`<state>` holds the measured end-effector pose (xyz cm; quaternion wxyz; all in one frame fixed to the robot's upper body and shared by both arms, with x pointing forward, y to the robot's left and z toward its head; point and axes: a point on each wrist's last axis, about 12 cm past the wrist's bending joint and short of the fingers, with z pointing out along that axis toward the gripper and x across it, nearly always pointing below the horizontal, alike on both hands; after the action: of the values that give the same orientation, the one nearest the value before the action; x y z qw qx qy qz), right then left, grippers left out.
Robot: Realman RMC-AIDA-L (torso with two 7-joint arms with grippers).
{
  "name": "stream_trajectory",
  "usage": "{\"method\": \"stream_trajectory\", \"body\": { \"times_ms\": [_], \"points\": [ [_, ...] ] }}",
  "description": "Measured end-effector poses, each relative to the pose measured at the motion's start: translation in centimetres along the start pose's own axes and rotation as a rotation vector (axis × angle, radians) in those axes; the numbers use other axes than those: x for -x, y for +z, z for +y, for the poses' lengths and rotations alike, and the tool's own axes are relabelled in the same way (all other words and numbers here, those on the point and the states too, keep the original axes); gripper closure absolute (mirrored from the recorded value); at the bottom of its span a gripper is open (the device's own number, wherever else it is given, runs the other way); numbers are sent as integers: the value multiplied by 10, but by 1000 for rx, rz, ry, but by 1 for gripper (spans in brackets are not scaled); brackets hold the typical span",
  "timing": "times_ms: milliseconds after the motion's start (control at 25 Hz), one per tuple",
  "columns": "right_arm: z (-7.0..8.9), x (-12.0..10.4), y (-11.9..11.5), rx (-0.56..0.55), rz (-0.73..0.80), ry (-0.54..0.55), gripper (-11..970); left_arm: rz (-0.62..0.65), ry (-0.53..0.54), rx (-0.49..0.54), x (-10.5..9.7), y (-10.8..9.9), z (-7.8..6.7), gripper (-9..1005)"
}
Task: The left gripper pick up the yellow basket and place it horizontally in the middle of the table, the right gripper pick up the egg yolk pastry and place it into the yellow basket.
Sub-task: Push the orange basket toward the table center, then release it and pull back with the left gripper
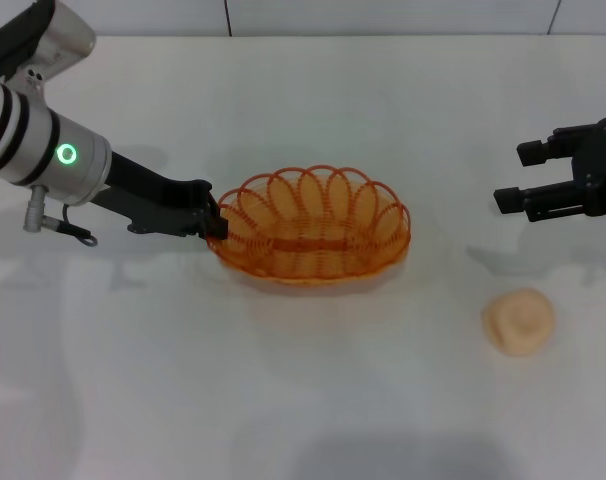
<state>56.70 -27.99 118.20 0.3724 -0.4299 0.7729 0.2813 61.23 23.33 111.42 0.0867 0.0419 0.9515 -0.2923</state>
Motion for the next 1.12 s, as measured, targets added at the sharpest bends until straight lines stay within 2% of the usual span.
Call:
{"method": "stream_trajectory", "body": {
  "times_ms": [1120],
  "points": [
    [0,1,1,1,-5,-1,208,12,1,37,3,0,-1,906]
  ]
}}
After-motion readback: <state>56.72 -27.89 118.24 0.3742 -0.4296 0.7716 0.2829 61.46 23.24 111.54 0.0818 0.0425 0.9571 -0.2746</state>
